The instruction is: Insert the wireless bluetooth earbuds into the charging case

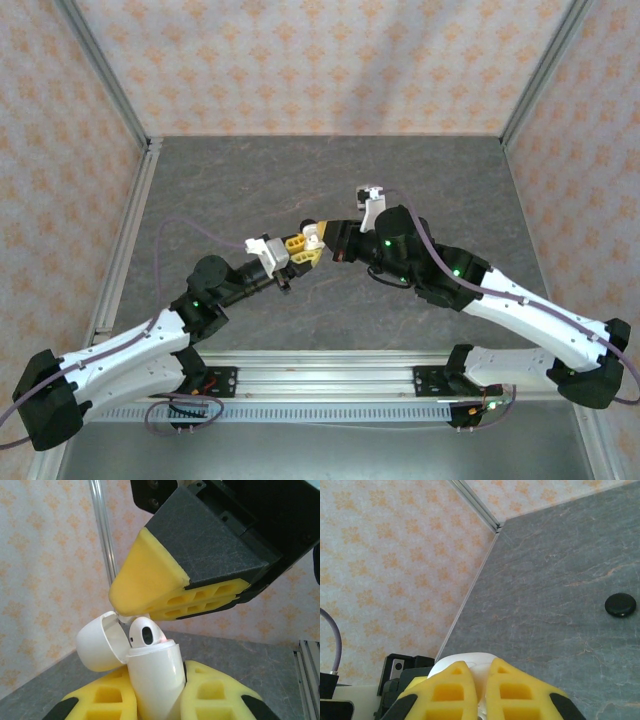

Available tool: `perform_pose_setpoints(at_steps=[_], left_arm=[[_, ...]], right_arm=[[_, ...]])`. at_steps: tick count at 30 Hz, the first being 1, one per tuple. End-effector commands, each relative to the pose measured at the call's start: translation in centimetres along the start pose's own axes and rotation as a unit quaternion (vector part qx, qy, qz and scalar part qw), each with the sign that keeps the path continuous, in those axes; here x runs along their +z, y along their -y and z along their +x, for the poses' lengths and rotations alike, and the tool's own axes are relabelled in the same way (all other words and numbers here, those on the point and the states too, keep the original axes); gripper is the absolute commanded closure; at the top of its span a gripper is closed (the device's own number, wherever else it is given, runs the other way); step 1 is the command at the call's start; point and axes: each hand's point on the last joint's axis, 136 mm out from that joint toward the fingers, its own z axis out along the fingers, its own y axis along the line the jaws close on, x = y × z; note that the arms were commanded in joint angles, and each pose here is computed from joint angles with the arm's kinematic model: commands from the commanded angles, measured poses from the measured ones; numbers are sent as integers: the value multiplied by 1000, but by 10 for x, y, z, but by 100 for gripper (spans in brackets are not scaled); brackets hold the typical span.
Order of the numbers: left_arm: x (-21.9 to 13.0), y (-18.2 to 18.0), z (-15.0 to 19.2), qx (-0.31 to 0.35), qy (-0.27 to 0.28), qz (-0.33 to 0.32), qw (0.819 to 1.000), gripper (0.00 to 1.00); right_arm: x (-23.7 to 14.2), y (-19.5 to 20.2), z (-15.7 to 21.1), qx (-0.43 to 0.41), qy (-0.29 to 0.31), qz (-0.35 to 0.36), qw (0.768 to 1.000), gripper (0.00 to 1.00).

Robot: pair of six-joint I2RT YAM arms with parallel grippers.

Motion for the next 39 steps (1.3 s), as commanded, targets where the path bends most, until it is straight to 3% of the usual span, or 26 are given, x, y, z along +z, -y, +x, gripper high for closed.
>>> perform_pose_setpoints(at_steps=[1, 9, 22, 32, 39], left_arm=[[0, 2, -52, 21, 80, 12, 996, 100], [-3, 3, -57, 20, 97, 13, 995, 100], [-4, 8, -49, 28, 92, 23, 995, 100], [-3, 8, -49, 30, 87, 22, 995, 100], [-1, 7, -47, 30, 84, 21, 996, 100]], right_arm=[[5, 7, 35, 15, -74, 11, 997, 91], [1, 2, 32, 33, -74, 8, 997, 90], [-23, -32, 10, 47, -50, -73, 995, 90], [-5, -15, 36, 24, -97, -35, 994, 91], [-8, -6, 34, 27, -90, -12, 996, 74]])
